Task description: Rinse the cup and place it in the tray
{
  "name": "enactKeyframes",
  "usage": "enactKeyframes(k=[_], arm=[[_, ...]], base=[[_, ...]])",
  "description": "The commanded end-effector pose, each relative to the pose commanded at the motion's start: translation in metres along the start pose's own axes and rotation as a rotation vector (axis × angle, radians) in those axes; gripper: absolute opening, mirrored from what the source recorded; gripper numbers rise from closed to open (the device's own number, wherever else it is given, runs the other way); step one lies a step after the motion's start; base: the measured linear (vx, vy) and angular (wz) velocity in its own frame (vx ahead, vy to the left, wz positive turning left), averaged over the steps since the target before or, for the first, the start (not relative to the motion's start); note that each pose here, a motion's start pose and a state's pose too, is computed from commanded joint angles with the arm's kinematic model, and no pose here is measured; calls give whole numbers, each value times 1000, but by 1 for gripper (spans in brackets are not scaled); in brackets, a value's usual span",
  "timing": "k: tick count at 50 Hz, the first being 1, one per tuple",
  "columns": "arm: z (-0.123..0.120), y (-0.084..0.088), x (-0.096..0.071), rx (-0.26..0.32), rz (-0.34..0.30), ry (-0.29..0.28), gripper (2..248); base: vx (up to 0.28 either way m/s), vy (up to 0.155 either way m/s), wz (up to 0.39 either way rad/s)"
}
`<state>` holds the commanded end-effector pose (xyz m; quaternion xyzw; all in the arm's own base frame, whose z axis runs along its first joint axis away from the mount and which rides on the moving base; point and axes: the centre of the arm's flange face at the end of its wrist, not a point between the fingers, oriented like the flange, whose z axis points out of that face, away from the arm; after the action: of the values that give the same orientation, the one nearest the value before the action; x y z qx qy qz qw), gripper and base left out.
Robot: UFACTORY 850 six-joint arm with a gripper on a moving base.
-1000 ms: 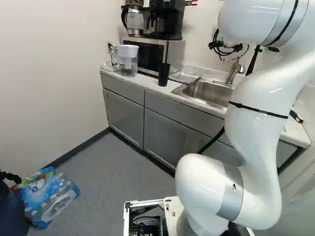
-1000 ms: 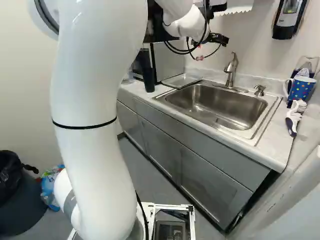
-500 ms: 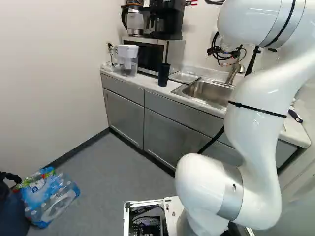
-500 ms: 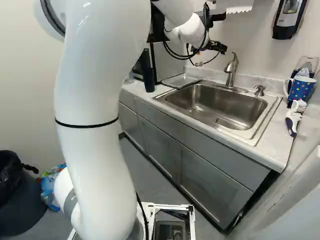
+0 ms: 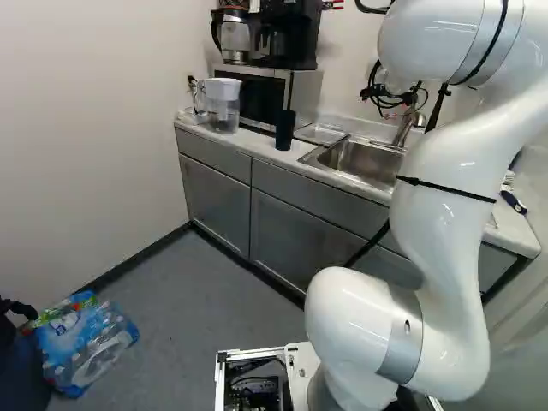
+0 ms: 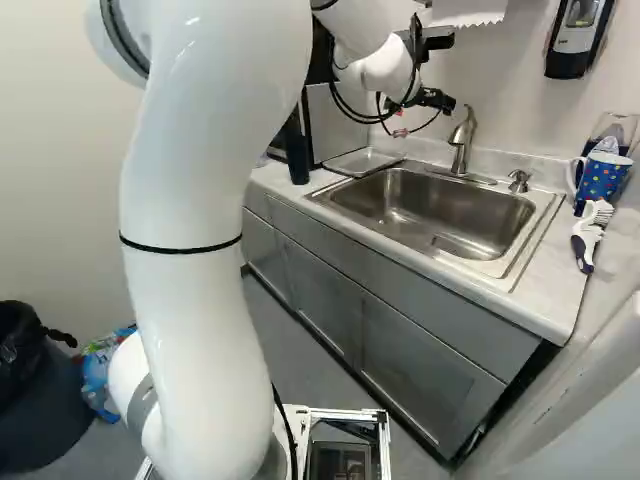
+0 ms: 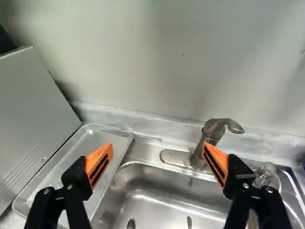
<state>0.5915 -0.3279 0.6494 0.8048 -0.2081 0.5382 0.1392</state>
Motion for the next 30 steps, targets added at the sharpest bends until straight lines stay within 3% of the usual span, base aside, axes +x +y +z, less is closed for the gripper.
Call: enactKeyframes(k=[30], arm=[[18,18,5,-24,10,10,247]], base=[[0,0,0]])
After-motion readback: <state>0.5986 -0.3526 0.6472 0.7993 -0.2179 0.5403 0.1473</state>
